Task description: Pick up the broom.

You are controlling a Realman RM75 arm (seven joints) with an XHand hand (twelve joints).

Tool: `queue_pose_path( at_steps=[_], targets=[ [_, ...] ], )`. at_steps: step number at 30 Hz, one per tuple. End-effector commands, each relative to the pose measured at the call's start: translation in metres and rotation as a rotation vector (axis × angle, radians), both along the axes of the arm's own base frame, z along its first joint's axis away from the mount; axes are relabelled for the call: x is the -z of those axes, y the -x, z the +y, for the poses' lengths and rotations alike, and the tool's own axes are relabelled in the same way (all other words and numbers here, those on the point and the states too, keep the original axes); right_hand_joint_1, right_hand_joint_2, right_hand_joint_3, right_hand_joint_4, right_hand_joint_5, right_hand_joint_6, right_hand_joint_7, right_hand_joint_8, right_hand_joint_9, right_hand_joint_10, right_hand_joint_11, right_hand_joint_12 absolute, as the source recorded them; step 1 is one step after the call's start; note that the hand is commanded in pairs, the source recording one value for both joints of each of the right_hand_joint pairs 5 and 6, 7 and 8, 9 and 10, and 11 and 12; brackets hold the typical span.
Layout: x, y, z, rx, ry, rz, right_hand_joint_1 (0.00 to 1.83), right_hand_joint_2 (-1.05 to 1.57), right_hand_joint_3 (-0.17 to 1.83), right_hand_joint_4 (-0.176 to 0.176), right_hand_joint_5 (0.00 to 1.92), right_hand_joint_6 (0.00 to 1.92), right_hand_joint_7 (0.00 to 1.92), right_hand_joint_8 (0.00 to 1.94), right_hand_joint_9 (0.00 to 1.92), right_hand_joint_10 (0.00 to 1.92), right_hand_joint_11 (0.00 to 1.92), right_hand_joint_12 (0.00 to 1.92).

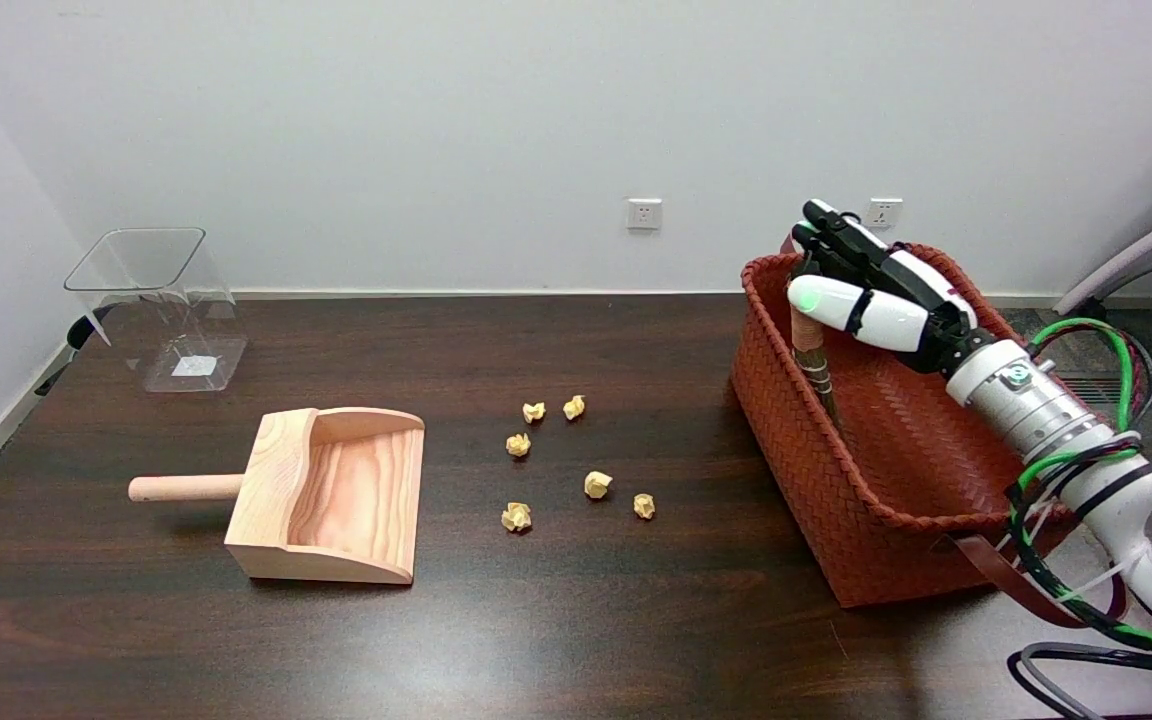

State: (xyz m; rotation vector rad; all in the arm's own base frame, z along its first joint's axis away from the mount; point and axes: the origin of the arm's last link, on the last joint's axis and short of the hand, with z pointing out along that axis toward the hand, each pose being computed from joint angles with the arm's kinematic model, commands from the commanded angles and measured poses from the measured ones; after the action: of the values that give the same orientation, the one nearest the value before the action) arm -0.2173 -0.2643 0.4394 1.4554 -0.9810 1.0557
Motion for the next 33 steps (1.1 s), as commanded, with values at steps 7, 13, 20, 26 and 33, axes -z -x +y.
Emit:
queue_pose_path(
  at_steps=[7, 13, 20, 26, 33],
  targets=[
    [0.013, 0.010, -0.006, 0.032, -0.033, -0.004, 0.80, 0.81, 0.13, 0.000, 0.00, 0.00, 0.20, 0.20, 0.00, 0.00, 0.00, 0.00],
    [0.015, 0.010, -0.009, 0.033, -0.041, -0.005, 0.81, 0.80, 0.06, 0.000, 0.16, 0.16, 0.40, 0.40, 0.16, 0.16, 0.16, 0.16],
    [0.016, 0.015, -0.010, 0.048, -0.046, -0.012, 0.83, 0.80, -0.02, 0.000, 0.29, 0.29, 0.64, 0.64, 0.29, 0.29, 0.29, 0.29],
    [0.018, 0.019, -0.012, 0.059, -0.056, -0.021, 0.84, 0.81, -0.13, 0.000, 0.35, 0.35, 0.75, 0.75, 0.35, 0.35, 0.35, 0.35],
    [0.017, 0.018, -0.013, 0.052, -0.053, -0.020, 0.87, 0.89, -0.17, 0.000, 1.05, 1.05, 1.61, 1.61, 1.05, 1.05, 1.05, 1.05]
  ],
)
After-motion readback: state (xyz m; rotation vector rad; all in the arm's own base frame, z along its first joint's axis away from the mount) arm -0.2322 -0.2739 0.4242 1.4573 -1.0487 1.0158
